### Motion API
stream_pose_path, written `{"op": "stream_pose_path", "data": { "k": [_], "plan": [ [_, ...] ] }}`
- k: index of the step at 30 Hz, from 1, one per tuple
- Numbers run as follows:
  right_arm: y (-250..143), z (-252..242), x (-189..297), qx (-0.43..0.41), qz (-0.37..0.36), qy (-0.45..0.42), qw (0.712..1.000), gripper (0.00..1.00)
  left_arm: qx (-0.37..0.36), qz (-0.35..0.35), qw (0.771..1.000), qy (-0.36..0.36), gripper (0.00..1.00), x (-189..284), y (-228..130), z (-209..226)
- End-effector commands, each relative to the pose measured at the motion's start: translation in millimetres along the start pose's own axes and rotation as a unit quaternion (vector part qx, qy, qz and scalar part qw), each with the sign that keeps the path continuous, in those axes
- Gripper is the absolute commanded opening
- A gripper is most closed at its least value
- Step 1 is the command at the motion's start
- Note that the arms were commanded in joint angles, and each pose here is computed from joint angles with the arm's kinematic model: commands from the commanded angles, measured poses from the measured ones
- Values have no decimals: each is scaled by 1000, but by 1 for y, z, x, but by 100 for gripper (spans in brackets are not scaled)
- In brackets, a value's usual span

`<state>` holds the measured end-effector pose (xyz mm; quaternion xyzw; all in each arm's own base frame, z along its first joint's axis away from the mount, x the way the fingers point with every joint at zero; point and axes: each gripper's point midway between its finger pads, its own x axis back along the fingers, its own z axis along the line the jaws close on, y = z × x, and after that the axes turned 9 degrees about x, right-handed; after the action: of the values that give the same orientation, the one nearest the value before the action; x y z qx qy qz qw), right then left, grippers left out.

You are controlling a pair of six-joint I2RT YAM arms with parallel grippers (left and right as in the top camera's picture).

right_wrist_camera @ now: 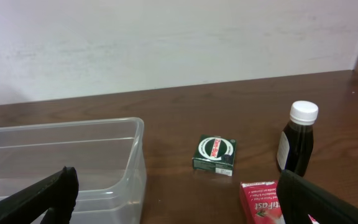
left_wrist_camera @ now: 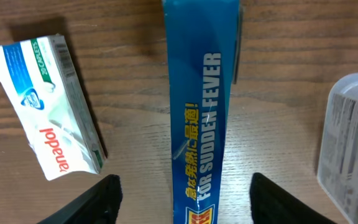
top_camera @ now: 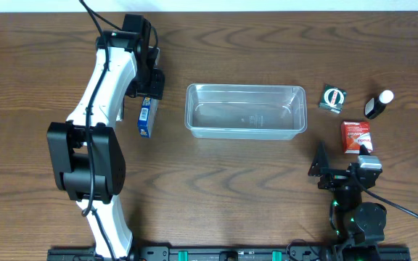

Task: Pack container
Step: 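Move left gripper to the blue Kool Fever box and grasp it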

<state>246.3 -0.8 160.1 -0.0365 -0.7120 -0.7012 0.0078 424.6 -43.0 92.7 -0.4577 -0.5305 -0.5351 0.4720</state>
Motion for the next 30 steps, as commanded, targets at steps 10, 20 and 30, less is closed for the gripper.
{"op": "stream_pose_path", "data": {
  "k": [10, 20, 30],
  "plan": [
    [0, -2, 0, 5, 0, -4, 1000, 99, 0, 0, 1000, 3, 60, -14, -1, 2],
    [0, -2, 0, 5, 0, -4, 1000, 99, 0, -1, 1000, 3, 37, -21, -2, 2],
    [0, -2, 0, 5, 0, -4, 1000, 99, 0, 4, 1000, 4, 6, -21, -5, 2]
  ]
}}
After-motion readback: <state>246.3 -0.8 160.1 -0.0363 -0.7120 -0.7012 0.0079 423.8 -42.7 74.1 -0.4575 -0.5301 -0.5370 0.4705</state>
